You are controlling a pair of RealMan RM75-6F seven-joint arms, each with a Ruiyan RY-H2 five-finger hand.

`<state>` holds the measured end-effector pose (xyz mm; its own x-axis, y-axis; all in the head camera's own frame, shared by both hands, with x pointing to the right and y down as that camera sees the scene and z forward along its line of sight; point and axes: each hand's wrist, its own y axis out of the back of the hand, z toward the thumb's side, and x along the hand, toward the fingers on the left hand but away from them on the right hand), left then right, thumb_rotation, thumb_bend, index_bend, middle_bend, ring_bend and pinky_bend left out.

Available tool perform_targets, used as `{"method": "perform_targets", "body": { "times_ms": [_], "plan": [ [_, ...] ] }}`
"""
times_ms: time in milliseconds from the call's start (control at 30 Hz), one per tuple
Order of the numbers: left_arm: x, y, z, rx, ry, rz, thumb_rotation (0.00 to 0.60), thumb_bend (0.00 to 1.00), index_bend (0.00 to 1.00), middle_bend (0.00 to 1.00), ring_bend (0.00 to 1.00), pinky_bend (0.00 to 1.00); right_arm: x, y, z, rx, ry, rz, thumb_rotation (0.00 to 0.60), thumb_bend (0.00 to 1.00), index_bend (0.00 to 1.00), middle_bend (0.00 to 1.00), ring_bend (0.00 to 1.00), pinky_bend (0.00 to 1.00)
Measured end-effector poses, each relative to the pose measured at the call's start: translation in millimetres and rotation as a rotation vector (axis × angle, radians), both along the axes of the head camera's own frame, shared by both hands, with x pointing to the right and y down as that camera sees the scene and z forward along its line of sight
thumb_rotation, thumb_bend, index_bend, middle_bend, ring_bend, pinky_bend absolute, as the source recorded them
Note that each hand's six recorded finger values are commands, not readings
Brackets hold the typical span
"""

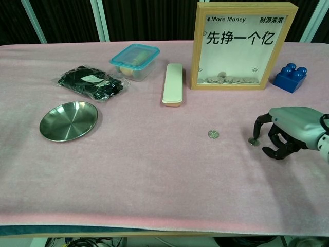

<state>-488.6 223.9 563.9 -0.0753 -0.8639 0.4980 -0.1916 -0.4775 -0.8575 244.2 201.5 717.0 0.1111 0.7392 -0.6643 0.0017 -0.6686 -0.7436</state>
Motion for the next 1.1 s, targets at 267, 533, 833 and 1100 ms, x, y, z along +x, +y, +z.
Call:
{"method": "perform_targets", "body": {
  "times_ms": [267, 533, 833, 1100],
  "plan": [
    [-0.1, -0.1, 0.1, -0.001, 0.000, 0.000, 0.600, 0.37, 0.05, 0.00, 0.00, 0.00, -2.6, -1.0, -1.4, 0.009, -0.006, -0.001, 0.600, 0.35, 0.40, 0.81, 0.88, 0.92],
    [-0.4, -0.2, 0.0, 0.000, -0.001, -0.002, 0.600, 0.37, 0.05, 0.00, 0.00, 0.00, -6.6, 0.7, -1.1, 0.006, -0.015, -0.005, 0.600, 0.35, 0.40, 0.81, 0.87, 0.92],
    [-0.8, -0.3, -0.1, 0.000, -0.001, -0.005, 0.600, 0.37, 0.05, 0.00, 0.00, 0.00, -7.3, 1.9, 1.2, 0.001, -0.014, -0.006, 0.600, 0.35, 0.40, 0.81, 0.87, 0.92],
    [-0.8, -0.3, 0.2, -0.001, -0.002, -0.005, 0.600, 0.37, 0.05, 0.00, 0.00, 0.00, -7.2, 0.9, 1.6, 0.003, -0.016, -0.002, 0.600, 0.35, 0.40, 0.81, 0.87, 0.92]
  ]
}}
